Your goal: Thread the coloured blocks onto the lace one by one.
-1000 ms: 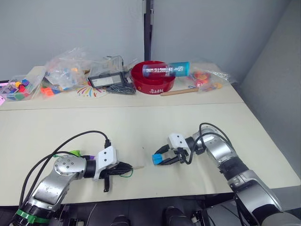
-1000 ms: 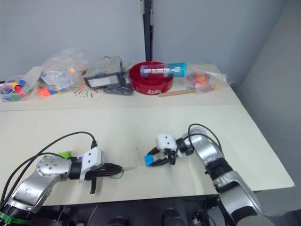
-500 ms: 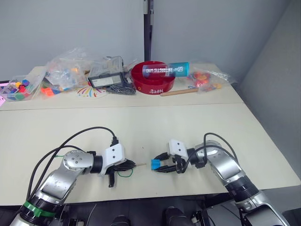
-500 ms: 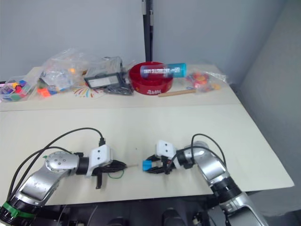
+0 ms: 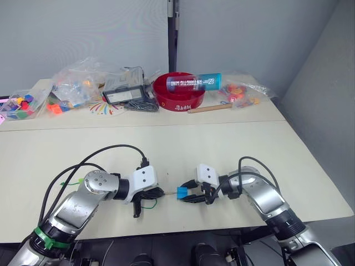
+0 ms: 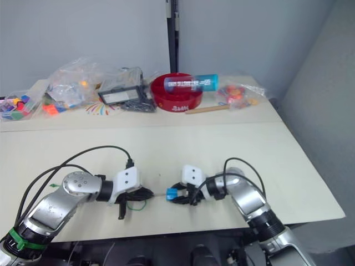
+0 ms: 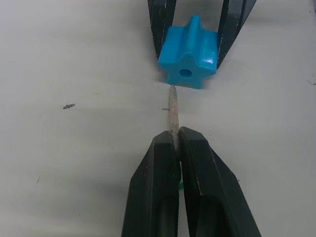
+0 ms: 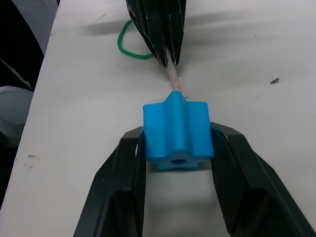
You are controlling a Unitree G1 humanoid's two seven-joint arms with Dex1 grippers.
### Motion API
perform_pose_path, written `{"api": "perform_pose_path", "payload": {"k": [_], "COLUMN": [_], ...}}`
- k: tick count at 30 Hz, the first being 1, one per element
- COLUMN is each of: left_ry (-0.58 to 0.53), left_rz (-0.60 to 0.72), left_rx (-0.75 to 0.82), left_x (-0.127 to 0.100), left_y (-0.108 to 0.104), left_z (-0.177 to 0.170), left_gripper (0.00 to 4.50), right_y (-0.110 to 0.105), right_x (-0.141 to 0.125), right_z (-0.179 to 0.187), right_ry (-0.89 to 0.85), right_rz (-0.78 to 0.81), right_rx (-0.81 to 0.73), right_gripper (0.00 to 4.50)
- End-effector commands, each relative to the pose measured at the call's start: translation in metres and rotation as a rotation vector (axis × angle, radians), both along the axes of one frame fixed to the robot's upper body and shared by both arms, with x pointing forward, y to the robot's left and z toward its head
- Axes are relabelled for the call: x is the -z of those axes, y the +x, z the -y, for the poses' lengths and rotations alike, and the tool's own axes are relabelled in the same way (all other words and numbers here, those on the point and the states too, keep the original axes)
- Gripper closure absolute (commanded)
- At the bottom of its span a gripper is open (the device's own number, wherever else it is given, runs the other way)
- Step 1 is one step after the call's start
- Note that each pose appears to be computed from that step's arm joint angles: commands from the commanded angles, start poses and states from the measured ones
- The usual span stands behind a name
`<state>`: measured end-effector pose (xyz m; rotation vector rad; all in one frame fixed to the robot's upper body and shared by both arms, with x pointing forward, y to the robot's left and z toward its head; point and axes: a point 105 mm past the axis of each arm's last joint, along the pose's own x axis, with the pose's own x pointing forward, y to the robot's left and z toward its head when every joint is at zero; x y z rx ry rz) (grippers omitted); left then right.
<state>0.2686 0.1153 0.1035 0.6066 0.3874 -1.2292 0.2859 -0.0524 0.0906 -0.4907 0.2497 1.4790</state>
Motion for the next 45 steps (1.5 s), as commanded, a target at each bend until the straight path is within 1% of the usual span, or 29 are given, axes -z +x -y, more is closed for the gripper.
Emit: {"api": "perform_pose_path", "payload": {"k": [1,9,13,19,25,32,40,45], "left_ry": [-0.015,-0.027,-0.037,-0.043,-0.041,-0.089,-0.074,-0.046], "left_rz": [0.037,0.041,0.052,0.064,0.055,-0.025,-0.045,-0.026], "left_rx": [0.056,0.094,0.109,0.121,0.116,0.16,0.13,0.082], "left_x": [-0.008,-0.01,-0.015,-0.024,-0.027,-0.02,-0.01,-0.008], "left_y": [-0.003,0.0,0.004,0.004,0.001,-0.008,-0.01,-0.007], "left_z": [0.015,0.028,0.034,0.033,0.03,0.042,0.029,0.008], "left_gripper": [4.5,4.5,4.5,4.5,4.5,4.5,4.5,4.5], "right_y": [-0.004,-0.003,-0.004,-0.005,-0.003,-0.001,-0.002,-0.003], "right_x": [0.004,0.004,0.004,0.006,0.007,0.004,0.006,0.007], "right_z": [-0.004,-0.004,-0.006,-0.005,-0.004,-0.008,-0.004,-0.002], "right_ry": [-0.008,-0.012,-0.013,-0.019,-0.022,-0.012,-0.019,-0.026], "right_rz": [-0.002,0.0,0.0,-0.003,-0.002,0.001,0.002,-0.002], "right_rx": [0.002,0.012,0.012,0.014,0.021,0.029,0.044,0.045], "right_gripper": [3.17,3.17,3.17,3.17,3.17,3.17,3.17,3.17]}}
